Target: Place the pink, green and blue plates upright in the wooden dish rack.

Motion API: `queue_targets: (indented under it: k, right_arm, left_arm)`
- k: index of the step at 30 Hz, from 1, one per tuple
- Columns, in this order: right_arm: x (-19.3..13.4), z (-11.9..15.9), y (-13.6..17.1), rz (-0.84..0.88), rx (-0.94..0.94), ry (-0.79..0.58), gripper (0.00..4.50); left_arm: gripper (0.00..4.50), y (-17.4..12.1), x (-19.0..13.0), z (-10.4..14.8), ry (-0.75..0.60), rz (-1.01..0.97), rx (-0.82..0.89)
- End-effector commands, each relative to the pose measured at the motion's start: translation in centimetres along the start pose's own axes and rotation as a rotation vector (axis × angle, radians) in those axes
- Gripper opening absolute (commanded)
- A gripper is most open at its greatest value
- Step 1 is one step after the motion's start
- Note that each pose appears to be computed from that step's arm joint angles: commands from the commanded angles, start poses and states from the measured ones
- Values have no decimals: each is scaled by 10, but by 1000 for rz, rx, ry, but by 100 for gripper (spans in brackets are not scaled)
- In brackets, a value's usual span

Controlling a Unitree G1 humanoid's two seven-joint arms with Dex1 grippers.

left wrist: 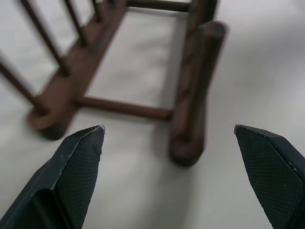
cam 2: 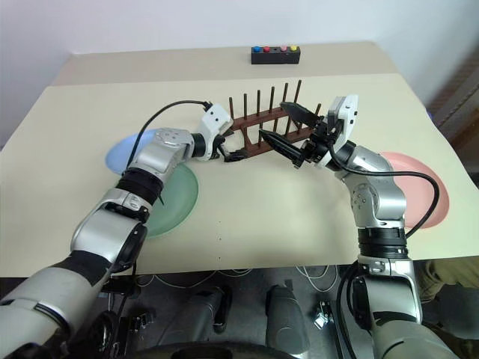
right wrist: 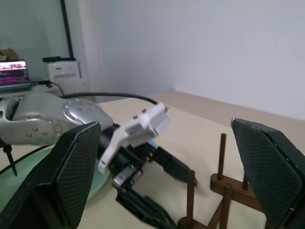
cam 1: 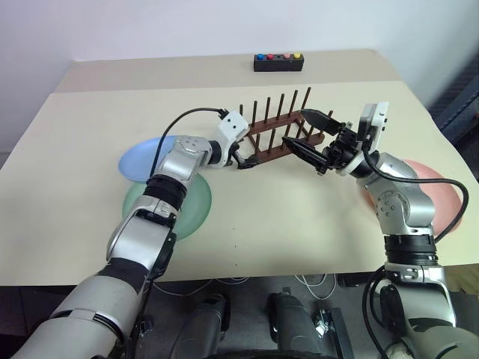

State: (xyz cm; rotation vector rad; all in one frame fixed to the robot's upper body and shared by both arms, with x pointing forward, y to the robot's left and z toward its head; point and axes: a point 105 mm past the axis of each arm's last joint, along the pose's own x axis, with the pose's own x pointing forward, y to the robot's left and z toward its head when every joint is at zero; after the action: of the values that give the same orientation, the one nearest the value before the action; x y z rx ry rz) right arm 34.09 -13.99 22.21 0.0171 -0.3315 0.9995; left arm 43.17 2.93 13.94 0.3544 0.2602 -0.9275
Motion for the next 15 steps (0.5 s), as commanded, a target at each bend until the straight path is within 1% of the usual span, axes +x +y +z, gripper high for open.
queue_targets:
  k: [1,3,6,8,9,10,12,13,15]
  right_arm:
    - [-2,17,3,-7,-45,-39,446]
    - [-3,17,4,-15,-45,-39,446]
    - [-3,15,5,-21,-44,-39,446]
    - [-2,15,5,-28,-47,-39,450]
    - [-2,15,5,-31,-49,-40,450]
    - [-3,16,5,-33,-50,-42,450]
    - [-4,16,6,-33,-53,-43,450]
    - [-4,16,7,-32,-56,-43,450]
    - [-5,17,8,-31,-58,-42,450]
  left_arm:
    - [450,2,4,10,4,21,33]
    - [450,-1,8,7,24,19,45]
    - [450,0,9,3,39,25,12]
    - [398,1,9,0,44,31,-17]
    - [367,-3,11,-4,56,8,-33]
    - [322,-7,13,-8,68,-8,-34]
    - [224,-13,17,-12,77,-20,-40]
    - [164,-14,18,-12,74,-21,-38]
    - [73,-15,19,-10,63,-20,-47]
